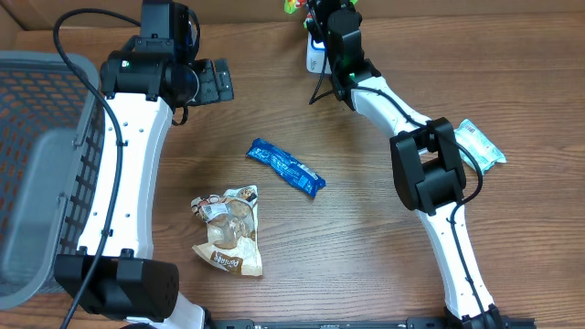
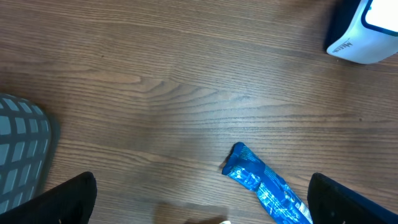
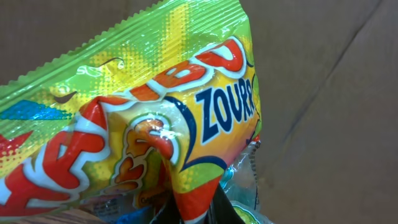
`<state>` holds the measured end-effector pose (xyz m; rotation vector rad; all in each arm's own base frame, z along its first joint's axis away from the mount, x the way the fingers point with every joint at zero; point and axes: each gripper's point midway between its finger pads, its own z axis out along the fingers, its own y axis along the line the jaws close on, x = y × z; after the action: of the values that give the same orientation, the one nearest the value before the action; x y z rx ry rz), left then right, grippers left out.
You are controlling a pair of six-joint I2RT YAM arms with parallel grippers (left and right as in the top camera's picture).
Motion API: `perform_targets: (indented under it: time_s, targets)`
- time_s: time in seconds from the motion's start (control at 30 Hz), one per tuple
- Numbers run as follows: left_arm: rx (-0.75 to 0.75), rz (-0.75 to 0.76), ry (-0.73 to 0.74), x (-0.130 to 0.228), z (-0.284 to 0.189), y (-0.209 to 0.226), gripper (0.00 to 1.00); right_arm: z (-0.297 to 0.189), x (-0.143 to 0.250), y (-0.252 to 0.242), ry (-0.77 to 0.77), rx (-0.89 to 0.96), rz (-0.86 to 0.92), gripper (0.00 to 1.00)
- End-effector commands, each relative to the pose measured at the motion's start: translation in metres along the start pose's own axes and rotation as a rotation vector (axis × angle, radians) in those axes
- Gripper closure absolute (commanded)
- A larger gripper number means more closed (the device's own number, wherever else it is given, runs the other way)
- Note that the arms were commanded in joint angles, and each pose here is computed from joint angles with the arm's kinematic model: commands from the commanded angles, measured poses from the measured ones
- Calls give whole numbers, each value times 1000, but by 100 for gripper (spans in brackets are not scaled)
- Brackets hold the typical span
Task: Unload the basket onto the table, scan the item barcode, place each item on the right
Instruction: 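Hold the yellow Haribo Zourr packet at the scanner face, then carry the Haribo packet right and drop it at the table edge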
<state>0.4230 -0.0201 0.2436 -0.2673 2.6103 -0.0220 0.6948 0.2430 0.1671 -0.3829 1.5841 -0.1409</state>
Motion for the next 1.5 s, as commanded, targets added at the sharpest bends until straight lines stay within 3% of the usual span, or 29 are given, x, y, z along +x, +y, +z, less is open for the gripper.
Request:
perform_targets:
  time_s: [0.0,0.2,0.4,0.67,0.73,0.83,0.87,0.9,1.1,1.3,1.47]
  targets:
    - [-2,4,-25,-8,-5,-1,0,-2,-31,-6,-55,36,-35,96]
    - [-2,4,-25,-8,-5,-1,0,-11,-56,-15,-37,41,-24,96]
    - [-2,4,-25,-8,-5,-1,0,-38,-91,-29,76,-5,-54,96]
    - [-2,4,-25,-8,-5,-1,0,-121,-143,-35,261,-165,-115,96]
    - [-2,4,-25,-8,-5,-1,0,-150,-146,-29,334,-223,-83,87]
    - [-2,4,-25,-8,-5,-1,0,-203,-134,-8,492,-359,-90,84]
    - [-1,4,-25,-8,-5,-1,0,-219,-130,-2,535,-395,-105,93]
    - [-2,4,-25,-8,-5,-1,0,-232,-126,2,575,-420,-111,96]
    - [-2,3,-25,-8,-5,-1,0,-273,-86,5,856,-376,141,96]
    - [-2,4,-25,-8,-5,-1,0,-279,-28,-99,1085,34,487,96]
    - [-2,4,-25,-8,-5,-1,1,-288,28,-197,1175,289,640,96]
